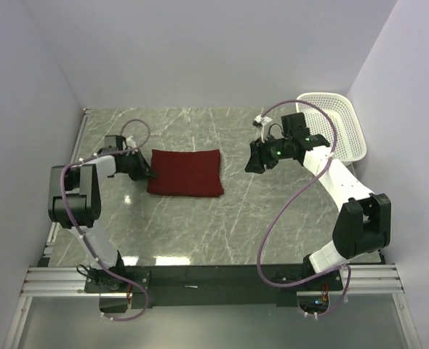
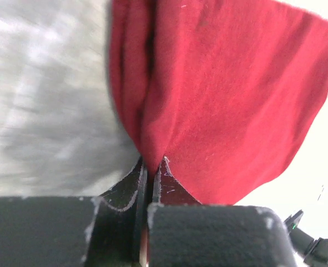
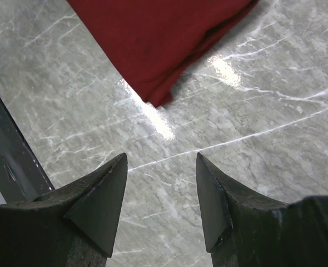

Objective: Fold and stack the t-shirts
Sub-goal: Neatly place the folded tshirt to the corner

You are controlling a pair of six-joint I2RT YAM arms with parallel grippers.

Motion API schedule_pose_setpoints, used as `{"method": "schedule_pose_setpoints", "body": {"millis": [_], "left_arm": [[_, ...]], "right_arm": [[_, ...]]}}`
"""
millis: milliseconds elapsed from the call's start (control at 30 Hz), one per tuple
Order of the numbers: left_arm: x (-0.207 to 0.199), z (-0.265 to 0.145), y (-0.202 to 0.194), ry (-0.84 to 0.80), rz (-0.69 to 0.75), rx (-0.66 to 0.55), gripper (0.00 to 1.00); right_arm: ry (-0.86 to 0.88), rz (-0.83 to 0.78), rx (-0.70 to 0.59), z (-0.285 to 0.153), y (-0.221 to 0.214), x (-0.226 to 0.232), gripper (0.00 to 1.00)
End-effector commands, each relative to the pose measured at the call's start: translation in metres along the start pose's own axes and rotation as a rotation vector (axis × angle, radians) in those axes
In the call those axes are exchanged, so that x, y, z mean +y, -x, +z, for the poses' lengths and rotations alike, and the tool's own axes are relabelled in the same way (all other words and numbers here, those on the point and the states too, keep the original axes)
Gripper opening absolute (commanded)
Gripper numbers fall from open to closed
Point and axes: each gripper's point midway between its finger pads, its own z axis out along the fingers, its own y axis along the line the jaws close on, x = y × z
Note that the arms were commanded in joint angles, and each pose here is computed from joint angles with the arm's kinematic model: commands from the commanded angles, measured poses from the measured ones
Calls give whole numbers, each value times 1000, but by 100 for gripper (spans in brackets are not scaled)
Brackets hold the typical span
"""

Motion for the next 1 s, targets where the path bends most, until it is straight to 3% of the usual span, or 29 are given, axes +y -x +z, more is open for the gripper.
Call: {"method": "schedule_pose_setpoints", "body": {"millis": [0, 200, 333, 467, 733, 800, 933, 967], "left_arm": [[24, -21, 47, 40, -32, -110, 1], [94, -68, 108, 168, -134, -263, 1], [149, -78, 128, 328, -187, -252, 1], [188, -102, 165, 508, -197, -317, 2], [229, -125, 207, 725, -131, -363, 5], [229, -124, 223, 725, -119, -382, 13], [220, -148, 253, 781, -98, -457, 49], [215, -153, 256, 784, -97, -474, 63]], "right_arm": [[9, -18, -33, -4, 8, -1, 59], [19, -9, -25, -3, 5, -2, 59], [24, -9, -20, -3, 4, -3, 59], [26, -8, -26, -5, 4, -3, 59], [38, 10, -13, -3, 0, -4, 60], [45, 16, -4, -1, -2, -5, 60], [34, 10, -10, -2, -2, -6, 60], [33, 8, -10, -2, -1, -6, 60]]}}
